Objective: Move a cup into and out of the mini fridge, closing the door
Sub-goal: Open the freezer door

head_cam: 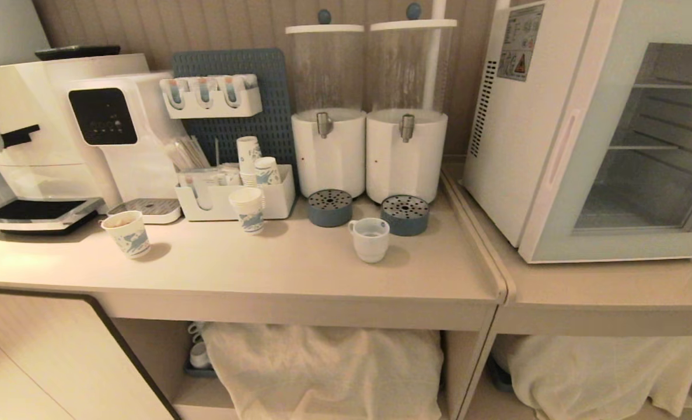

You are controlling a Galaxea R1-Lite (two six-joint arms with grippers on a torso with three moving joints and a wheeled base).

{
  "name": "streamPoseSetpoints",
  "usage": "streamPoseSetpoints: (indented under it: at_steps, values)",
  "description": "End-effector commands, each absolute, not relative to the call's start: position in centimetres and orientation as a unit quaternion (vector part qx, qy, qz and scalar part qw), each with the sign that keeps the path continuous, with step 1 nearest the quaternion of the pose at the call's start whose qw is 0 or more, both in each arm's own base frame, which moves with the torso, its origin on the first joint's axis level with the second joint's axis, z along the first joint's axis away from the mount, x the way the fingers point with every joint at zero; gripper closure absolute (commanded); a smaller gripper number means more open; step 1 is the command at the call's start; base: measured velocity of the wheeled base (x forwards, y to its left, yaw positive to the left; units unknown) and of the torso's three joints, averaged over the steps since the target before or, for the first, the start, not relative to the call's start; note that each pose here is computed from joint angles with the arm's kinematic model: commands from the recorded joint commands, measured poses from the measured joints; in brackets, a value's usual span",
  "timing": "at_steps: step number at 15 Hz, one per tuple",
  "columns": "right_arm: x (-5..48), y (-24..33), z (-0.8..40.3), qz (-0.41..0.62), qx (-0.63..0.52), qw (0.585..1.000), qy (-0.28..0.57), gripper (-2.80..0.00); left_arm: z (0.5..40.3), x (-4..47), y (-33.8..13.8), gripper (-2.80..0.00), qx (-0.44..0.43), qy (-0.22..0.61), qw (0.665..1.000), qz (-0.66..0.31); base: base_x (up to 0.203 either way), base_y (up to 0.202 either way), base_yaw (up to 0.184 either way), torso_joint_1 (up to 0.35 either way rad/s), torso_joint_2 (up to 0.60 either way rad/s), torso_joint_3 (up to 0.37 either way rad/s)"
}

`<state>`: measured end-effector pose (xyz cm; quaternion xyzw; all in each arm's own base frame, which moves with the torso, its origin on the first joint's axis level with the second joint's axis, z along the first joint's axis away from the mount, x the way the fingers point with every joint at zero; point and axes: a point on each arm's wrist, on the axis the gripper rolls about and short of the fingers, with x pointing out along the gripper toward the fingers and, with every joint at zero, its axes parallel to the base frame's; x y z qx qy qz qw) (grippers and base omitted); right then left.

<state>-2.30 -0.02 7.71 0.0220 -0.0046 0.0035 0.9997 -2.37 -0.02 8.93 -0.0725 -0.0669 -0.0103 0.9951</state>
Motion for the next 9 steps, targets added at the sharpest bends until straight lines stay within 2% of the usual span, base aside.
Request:
streamPoseSetpoints:
  at_steps: [1, 9]
  values:
    - [-2.28, -0.02, 7.72, 0.003, 0.022, 1.0, -0.004, 0.0, 7.82, -2.08, -0.02, 0.0, -0.073, -0.05, 0.996, -0.009, 0.0, -0.195, -0.002, 0.007, 0.0, 0.007]
    - [-2.28, -0.02, 7.7, 0.003, 0.022, 1.0, -0.003, 0.0, 7.82, -2.07, -0.02, 0.0, -0.073, -0.049, 0.996, -0.009, 0.0, -0.193, 0.002, 0.003, 0.0, 0.004]
